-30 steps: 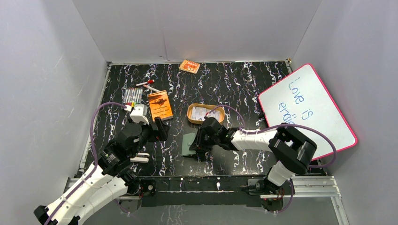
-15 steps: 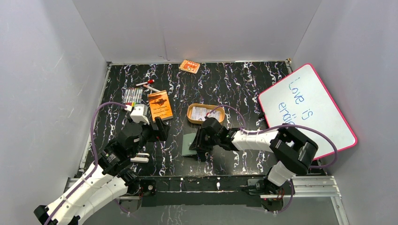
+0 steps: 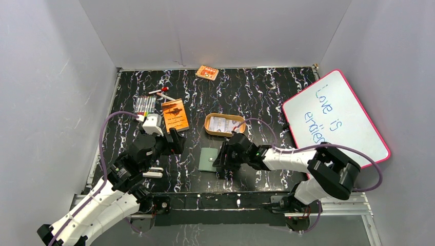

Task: Put the credit cards into the card holder
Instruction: Place the card holder at the center of the board, then reset both arms

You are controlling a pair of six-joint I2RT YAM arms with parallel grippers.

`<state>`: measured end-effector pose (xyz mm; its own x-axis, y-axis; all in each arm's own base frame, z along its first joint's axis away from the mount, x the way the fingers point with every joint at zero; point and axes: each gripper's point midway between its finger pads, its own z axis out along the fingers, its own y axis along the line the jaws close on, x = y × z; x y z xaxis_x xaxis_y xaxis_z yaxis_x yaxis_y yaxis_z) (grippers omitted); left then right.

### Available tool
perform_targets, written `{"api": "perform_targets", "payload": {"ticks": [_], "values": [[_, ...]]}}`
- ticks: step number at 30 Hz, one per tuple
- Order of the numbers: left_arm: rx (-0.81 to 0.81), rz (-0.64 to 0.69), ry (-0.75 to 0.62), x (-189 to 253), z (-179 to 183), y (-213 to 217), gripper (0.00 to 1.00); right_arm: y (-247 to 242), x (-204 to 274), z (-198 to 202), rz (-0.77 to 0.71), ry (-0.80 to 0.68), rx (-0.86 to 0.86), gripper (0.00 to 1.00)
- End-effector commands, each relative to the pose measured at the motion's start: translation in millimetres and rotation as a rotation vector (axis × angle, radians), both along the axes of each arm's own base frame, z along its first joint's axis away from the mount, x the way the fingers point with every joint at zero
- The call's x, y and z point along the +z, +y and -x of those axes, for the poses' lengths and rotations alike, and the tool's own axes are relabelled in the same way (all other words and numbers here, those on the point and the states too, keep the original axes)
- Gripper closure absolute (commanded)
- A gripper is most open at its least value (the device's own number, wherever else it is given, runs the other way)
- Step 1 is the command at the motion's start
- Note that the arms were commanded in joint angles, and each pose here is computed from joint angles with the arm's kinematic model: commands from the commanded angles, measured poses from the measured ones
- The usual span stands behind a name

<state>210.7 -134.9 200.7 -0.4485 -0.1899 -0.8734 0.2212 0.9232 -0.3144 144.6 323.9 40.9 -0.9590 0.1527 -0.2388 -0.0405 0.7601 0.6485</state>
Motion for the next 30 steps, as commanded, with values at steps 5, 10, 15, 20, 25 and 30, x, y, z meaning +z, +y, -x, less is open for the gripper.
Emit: {"api": "perform_targets", "payload": {"ticks": [5, 10, 15, 20, 25, 30], "values": [[0.027, -0.001, -0.001, 1.8, -2.8, 2.6, 0.08, -29.5, 7.4, -7.9, 0.008, -0.052, -0.080, 0.35], [0.034, -0.002, 0.015, 0.8, -3.9, 1.4, 0.08, -46.2, 9.6, -8.8, 0.011, -0.067, -0.118, 0.31], [0.041, -0.007, 0.045, -1.0, -4.1, 0.2, 0.08, -67.0, 27.7, -15.4, 0.067, -0.151, -0.132, 0.29], [0.087, 0.046, 0.065, 8.9, -6.2, -0.1, 0.06, -96.0, 113.9, -49.4, 0.154, -0.499, -0.123, 0.27], [0.228, 0.155, 0.076, 38.3, -19.4, 2.6, 0.06, -132.1, 213.8, -105.2, 0.397, -0.807, -0.262, 0.23], [0.423, 0.183, 0.120, 58.1, -32.5, 16.5, 0.06, -162.6, 307.8, -149.5, 0.578, -1.006, -0.549, 0.17]]}}
